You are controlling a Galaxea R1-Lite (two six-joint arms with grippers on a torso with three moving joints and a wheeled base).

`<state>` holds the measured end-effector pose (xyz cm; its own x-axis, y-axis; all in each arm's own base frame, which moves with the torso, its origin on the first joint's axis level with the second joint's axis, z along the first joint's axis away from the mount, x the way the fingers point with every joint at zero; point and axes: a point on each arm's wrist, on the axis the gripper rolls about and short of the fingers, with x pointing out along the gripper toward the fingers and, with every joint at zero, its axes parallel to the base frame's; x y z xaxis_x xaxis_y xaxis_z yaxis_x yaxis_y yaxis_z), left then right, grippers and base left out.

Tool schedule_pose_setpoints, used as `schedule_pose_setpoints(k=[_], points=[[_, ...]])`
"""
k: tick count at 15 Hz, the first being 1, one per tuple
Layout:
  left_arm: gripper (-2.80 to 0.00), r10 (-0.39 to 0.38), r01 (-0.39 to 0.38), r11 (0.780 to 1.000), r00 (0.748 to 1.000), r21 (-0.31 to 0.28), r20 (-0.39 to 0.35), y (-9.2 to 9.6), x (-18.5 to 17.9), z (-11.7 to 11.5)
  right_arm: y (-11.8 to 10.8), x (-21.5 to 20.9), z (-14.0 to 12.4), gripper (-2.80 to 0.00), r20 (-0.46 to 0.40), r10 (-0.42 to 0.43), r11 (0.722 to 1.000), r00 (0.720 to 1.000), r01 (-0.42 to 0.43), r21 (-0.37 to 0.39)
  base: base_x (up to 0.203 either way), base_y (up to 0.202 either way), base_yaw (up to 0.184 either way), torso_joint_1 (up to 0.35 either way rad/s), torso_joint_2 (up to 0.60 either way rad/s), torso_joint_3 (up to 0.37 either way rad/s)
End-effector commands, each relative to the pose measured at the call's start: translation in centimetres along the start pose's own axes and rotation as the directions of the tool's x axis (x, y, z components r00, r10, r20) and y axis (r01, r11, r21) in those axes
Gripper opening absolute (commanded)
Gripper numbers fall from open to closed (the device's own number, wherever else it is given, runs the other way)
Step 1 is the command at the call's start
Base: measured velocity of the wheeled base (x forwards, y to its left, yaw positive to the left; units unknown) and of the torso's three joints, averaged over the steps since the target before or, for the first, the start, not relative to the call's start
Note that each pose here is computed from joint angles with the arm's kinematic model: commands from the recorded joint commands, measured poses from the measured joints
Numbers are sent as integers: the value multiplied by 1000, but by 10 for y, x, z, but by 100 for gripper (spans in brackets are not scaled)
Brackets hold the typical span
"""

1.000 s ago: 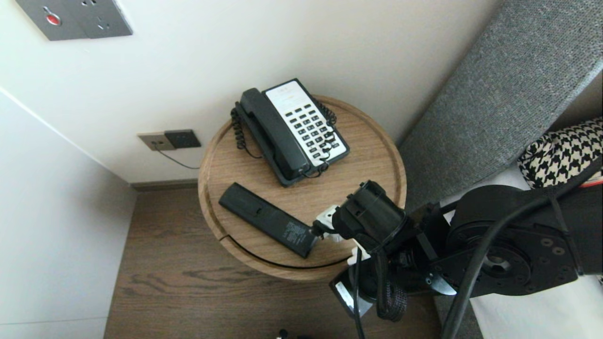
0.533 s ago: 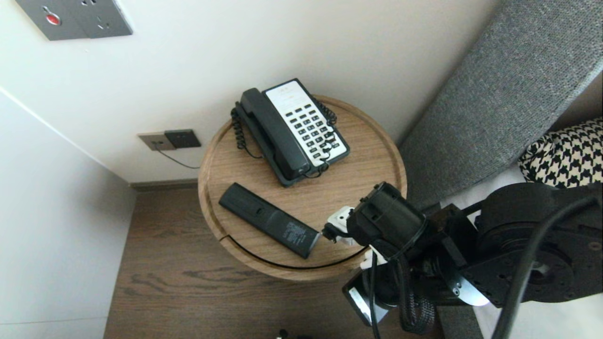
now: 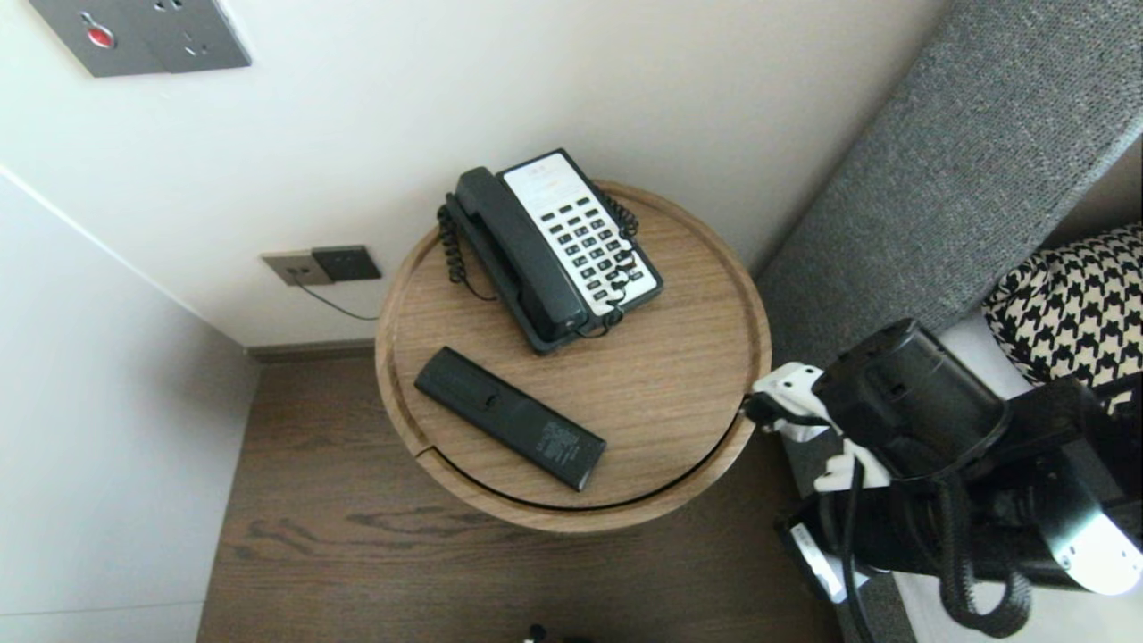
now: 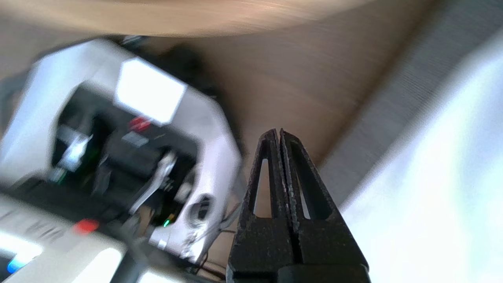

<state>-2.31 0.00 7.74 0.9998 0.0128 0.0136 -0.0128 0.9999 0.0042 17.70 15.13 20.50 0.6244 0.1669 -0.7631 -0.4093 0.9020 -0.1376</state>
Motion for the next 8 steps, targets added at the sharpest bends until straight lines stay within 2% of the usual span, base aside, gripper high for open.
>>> schedule_pose_setpoints(k=[1,2,4,8], points=[[-280,1,-1,1000,1000,0,2,0,0,0,-37,-19,-10,-280,40,-114,987,993,109,120,0,0,0,0,0,0],[-280,1,-1,1000,1000,0,2,0,0,0,-53,-23,-15,-280,35,-179,970,983,170,174,0,0,0,0,0,0],[-280,1,-1,1000,1000,0,2,0,0,0,-81,-41,-30,-280,19,-292,920,956,275,280,0,0,0,0,0,0],[-280,1,-1,1000,1000,0,2,0,0,0,-109,-79,-70,-280,-8,-452,801,892,409,438,0,0,0,0,0,0]])
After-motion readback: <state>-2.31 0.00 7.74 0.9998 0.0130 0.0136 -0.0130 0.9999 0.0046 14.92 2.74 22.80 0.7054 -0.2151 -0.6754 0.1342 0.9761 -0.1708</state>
